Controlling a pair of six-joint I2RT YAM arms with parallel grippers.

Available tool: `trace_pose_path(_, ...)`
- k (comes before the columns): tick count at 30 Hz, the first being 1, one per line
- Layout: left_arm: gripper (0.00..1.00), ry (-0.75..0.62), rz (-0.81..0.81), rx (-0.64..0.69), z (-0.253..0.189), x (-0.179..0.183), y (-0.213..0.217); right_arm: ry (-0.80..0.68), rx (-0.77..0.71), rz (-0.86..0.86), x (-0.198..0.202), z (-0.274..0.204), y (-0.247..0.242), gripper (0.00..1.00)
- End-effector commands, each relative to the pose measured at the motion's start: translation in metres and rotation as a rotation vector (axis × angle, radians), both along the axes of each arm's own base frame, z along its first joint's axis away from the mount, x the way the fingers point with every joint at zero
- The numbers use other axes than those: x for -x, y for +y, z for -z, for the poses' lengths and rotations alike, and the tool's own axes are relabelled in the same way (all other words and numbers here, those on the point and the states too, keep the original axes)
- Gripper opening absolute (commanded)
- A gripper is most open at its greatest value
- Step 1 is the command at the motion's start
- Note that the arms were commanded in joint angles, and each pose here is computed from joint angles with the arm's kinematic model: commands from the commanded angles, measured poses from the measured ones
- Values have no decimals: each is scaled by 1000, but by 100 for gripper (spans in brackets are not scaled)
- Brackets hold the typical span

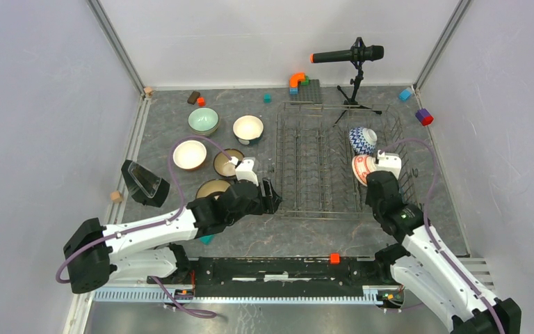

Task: Unload the bowls from the dish rack
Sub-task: Pick up the bowl from the dish rack.

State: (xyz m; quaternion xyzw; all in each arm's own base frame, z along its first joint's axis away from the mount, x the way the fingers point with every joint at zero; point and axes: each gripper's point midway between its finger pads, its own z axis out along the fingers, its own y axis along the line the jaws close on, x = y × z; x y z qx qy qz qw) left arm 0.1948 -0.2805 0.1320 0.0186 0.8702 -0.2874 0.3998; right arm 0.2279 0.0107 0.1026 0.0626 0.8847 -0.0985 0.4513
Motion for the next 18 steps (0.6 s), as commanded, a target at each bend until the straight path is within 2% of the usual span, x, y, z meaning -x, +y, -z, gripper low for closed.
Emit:
trace_pose_path(1,75,-93,-22,-31,-26,-12,7,-96,-23,-29,-12,-44,6,0)
trace_pose_path(8,76,-119,-32,-42,-36,-15,11,-115,-8,-47,-14,-57,5,0)
trace_pose_path(18,76,-181,-88,-72,-67,-21,31,-258,-113,-190,-32,-121,37,0)
